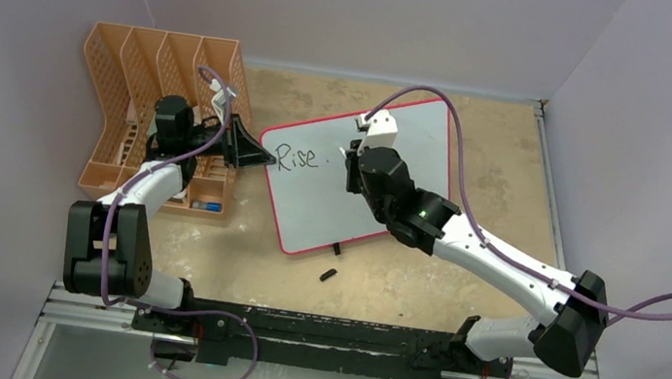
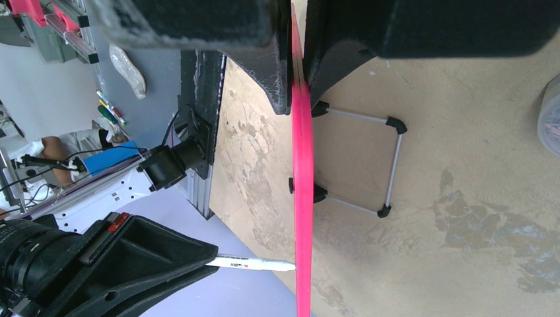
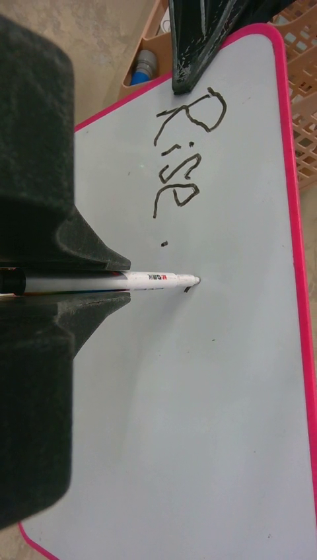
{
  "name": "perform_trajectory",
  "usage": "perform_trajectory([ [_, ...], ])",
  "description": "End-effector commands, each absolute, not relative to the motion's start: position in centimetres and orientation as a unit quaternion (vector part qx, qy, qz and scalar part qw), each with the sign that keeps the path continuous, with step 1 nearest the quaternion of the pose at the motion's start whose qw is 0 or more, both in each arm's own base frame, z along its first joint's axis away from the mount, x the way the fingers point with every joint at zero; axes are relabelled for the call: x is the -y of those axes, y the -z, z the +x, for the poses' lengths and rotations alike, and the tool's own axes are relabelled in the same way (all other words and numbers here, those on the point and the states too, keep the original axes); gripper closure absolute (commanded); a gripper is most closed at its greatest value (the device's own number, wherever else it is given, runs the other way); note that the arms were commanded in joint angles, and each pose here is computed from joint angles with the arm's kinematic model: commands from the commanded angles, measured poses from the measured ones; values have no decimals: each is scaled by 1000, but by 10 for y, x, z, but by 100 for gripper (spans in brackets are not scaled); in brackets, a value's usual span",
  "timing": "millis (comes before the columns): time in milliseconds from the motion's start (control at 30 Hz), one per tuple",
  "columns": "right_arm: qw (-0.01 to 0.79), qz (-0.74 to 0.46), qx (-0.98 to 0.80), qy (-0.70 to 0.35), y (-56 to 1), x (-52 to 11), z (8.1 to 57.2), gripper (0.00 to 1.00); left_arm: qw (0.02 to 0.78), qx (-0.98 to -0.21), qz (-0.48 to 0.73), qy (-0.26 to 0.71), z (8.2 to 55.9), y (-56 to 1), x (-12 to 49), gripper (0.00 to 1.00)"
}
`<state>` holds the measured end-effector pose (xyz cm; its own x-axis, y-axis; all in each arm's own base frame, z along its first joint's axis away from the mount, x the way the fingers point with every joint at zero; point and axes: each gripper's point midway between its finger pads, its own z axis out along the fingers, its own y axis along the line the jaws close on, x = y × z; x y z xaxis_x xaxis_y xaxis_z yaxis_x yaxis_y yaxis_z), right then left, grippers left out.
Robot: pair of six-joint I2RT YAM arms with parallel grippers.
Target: Write a sentence on the whiteboard
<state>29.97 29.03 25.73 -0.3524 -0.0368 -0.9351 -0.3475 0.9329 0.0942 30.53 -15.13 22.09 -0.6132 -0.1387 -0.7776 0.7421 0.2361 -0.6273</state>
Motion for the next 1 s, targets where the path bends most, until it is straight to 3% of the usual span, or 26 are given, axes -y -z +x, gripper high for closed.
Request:
perform_trajectory([
  [0,584,-105,-789,-160,-287,-299,308,100,391,-677,244,573,304,-230,157,100],
  [967,544,-138,-815,-141,-259,-292,295,100,391,-679,241,572,305,-230,157,100],
])
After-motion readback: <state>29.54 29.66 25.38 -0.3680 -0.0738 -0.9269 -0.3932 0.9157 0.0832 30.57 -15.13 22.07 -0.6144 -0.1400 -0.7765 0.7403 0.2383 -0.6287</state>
